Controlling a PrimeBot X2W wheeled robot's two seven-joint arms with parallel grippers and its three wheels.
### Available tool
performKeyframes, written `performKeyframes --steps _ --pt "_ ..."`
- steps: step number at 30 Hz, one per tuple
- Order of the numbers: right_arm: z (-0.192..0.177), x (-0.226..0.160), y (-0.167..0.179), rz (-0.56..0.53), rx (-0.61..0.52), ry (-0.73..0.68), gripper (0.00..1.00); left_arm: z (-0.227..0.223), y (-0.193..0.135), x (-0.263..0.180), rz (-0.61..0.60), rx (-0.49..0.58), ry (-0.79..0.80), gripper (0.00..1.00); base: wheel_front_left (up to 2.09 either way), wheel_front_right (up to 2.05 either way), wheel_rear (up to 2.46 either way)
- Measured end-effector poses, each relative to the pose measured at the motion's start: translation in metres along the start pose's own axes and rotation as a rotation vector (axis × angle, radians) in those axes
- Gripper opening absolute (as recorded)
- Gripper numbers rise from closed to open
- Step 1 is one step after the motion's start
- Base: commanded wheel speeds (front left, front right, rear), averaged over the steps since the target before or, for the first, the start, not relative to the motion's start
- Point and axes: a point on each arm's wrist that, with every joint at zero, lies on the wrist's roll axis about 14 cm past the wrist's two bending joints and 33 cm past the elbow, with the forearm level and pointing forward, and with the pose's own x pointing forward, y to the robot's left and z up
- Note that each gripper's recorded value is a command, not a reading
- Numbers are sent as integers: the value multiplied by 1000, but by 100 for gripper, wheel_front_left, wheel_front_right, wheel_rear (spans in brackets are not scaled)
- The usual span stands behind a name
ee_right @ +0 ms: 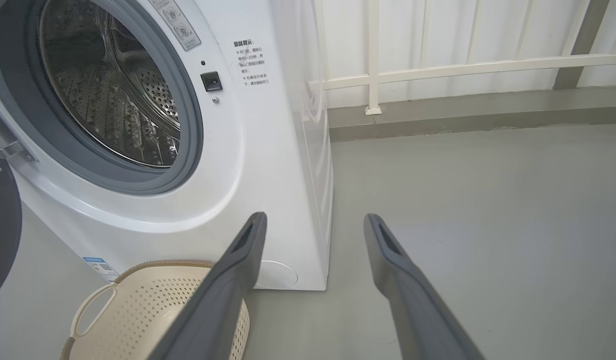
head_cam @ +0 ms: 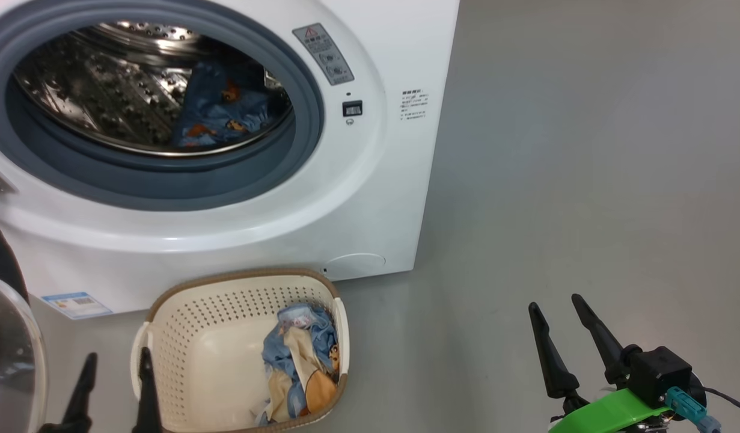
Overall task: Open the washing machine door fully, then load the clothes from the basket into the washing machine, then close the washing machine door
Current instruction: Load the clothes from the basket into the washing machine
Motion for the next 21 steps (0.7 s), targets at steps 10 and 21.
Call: performKeyframes --steps 10,21 --pt "-18 13 -2 -1 1 48 100 -26 -16 22 -43 -48 70 100 0 0 0" --pt "-42 42 1 21 6 97 100 -75 -38 57 -101 -91 193 100 0 0 0"
